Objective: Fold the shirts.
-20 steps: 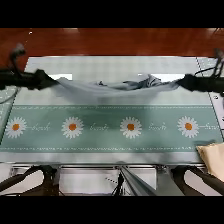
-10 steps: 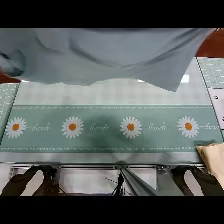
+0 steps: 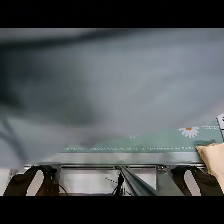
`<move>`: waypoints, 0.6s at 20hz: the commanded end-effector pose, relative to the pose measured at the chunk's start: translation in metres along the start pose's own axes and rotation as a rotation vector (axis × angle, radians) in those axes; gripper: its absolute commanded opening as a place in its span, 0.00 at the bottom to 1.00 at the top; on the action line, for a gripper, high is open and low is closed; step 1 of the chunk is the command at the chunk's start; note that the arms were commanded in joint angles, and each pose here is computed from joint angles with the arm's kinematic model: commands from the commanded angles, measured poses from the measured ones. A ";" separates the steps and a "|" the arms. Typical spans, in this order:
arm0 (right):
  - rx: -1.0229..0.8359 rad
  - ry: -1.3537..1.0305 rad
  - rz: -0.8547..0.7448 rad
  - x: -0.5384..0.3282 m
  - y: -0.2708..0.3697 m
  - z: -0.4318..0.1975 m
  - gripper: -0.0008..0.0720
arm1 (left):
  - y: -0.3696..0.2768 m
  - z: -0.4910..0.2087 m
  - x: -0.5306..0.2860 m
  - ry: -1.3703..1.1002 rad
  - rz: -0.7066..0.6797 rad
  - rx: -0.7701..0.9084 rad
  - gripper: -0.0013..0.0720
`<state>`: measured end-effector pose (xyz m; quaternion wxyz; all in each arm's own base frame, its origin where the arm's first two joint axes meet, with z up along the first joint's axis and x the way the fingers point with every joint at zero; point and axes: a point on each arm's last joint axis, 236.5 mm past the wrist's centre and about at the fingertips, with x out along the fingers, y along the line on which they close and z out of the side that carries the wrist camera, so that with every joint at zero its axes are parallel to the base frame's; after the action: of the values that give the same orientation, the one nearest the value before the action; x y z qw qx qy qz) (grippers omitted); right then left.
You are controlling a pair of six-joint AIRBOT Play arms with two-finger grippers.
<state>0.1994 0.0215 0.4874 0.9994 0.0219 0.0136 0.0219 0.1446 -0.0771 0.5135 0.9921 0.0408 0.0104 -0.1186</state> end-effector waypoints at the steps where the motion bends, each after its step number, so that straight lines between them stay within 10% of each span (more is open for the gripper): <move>1: 0.004 0.367 -0.106 -0.015 -0.025 -0.081 0.06 | 0.008 -0.079 0.000 0.355 0.015 -0.097 0.05; 12: 0.059 1.249 0.023 0.105 -0.047 -0.298 0.06 | 0.046 -0.286 0.129 1.003 -0.129 -0.401 0.05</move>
<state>0.2705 -0.0083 0.2490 0.8617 0.0379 0.5054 0.0263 0.2444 -0.0423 0.2893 0.8860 -0.0722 0.4396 -0.1287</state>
